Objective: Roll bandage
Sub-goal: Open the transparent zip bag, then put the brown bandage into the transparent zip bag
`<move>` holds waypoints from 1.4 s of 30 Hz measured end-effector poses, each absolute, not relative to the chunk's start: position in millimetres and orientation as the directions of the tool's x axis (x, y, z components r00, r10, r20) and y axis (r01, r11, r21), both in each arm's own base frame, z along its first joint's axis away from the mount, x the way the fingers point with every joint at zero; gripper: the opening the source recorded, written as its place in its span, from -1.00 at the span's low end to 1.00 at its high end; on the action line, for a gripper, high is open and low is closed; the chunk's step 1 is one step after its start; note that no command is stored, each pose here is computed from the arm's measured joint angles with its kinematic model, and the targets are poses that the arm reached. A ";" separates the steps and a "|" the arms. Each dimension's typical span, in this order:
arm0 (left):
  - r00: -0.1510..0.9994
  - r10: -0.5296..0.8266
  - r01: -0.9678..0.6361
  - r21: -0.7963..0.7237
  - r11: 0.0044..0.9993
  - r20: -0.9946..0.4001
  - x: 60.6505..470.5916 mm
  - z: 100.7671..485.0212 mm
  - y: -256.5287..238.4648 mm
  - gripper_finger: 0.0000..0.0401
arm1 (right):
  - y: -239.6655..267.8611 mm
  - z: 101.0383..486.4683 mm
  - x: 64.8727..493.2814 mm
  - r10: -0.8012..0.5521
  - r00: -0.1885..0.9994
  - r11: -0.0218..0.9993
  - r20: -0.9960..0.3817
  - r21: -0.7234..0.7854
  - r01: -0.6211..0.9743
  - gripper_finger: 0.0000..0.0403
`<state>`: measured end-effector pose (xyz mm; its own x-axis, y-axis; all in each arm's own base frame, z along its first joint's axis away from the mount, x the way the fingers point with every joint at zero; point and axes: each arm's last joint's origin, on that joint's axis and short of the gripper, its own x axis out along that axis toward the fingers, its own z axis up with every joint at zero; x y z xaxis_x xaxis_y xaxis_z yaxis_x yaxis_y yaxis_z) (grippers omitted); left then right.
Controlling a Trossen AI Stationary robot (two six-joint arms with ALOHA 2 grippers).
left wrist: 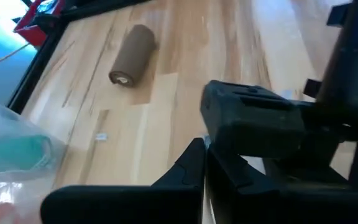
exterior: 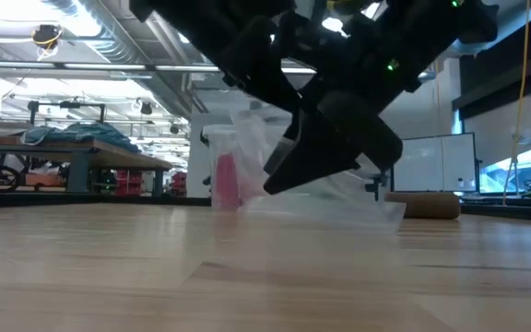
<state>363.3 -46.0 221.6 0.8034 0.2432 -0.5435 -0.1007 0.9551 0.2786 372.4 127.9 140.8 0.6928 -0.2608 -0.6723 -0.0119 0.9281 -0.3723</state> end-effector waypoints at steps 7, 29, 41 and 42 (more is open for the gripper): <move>0.736 0.308 -0.094 0.360 0.928 -0.603 352.1 220.7 -46.2 -1.00 | 132.8 153.9 366.6 -0.280 0.685 0.911 -0.673 -0.411 -0.031 0.17; 0.737 0.345 -0.141 0.367 0.919 -0.582 348.0 228.9 -44.9 -0.99 | 133.0 216.7 347.7 -0.332 0.727 0.925 -0.601 -0.358 0.127 0.17; 0.737 0.341 -0.136 0.367 0.920 -0.583 347.7 228.8 -46.3 -0.99 | 128.1 273.2 292.3 -0.314 0.704 0.935 -0.637 -0.338 0.111 0.17; 0.738 0.340 -0.135 0.366 0.921 -0.583 347.8 228.8 -46.3 -0.99 | 123.3 280.5 283.2 -0.327 0.692 0.932 -0.643 -0.341 0.124 0.17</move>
<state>347.8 -46.3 228.8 0.7377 0.3402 -0.5831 -0.1355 0.9208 0.3658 283.2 123.3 280.5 0.6921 -0.3271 -0.6434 0.1236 0.9319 -0.3409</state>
